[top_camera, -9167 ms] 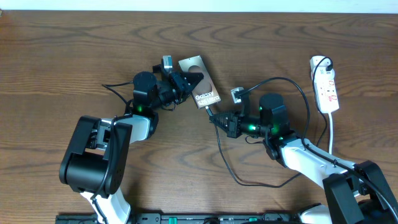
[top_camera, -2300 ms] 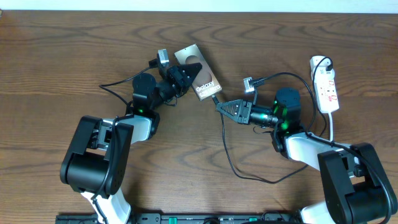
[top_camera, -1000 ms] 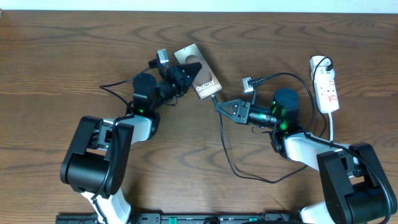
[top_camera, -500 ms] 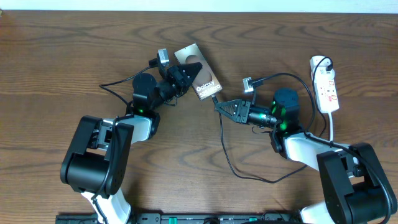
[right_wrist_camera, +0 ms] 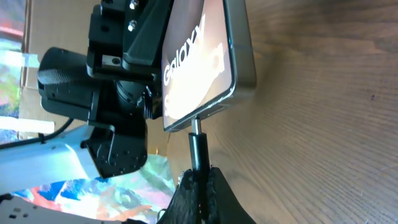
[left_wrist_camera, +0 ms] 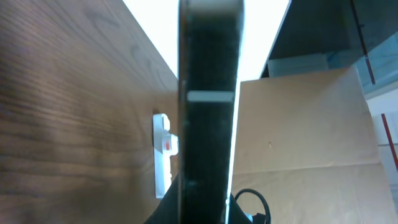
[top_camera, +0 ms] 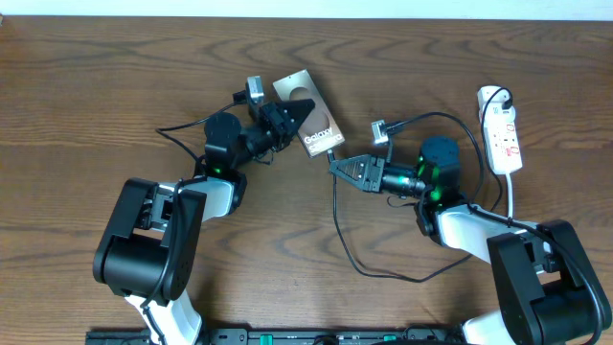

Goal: Plug charger to phone and switch on socket

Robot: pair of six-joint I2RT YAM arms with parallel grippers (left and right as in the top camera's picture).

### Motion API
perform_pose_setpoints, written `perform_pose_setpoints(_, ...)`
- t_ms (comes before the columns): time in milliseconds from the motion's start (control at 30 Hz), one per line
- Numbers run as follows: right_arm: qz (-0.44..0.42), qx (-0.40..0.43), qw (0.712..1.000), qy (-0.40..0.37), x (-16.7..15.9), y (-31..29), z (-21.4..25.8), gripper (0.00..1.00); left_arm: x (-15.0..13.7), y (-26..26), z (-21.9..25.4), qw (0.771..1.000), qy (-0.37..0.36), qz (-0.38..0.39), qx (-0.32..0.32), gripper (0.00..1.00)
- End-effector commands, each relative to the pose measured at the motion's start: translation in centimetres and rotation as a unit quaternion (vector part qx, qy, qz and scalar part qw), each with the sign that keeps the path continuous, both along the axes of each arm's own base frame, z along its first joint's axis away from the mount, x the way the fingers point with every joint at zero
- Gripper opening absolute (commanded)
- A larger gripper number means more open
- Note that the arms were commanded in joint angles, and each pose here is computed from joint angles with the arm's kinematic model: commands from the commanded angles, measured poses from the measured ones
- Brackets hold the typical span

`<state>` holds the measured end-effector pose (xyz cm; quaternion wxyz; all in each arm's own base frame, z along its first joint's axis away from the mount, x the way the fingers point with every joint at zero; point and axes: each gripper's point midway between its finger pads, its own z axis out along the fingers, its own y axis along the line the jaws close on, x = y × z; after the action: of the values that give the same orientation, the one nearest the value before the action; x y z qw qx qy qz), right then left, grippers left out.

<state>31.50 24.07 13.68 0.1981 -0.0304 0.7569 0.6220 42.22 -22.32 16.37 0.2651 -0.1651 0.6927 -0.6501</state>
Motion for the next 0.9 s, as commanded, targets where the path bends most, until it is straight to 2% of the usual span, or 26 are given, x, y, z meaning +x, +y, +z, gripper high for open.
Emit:
perform_pose_setpoints(0, -0.041, -0.012, 0.999, -0.031, 1.8, -0.4, 0.4, 0.01, -3.7, -3.0, 1.2, 0.993, -0.017, -0.116, -0.006, 0.07)
perform_pose_setpoints(133, -0.032, -0.008, 0.999, -0.029, 1.7, -0.8, 0.5, 0.01, -4.6, -3.3, 1.2, 0.989, -0.028, -0.145, 0.0, 0.07)
perform_pose_setpoints(600, -0.021, -0.019, 0.999, -0.025, 1.3, -1.0, -0.3, 0.01, -4.7, -1.7, 1.1, 0.985, -0.048, -0.163, 0.011, 0.07)
perform_pose_setpoints(867, 0.015, -0.011, 0.999, -0.037, 0.2, -0.7, 0.0, 0.01, -5.5, -1.3, 0.9, 0.981, -0.043, -0.191, 0.011, 0.07)
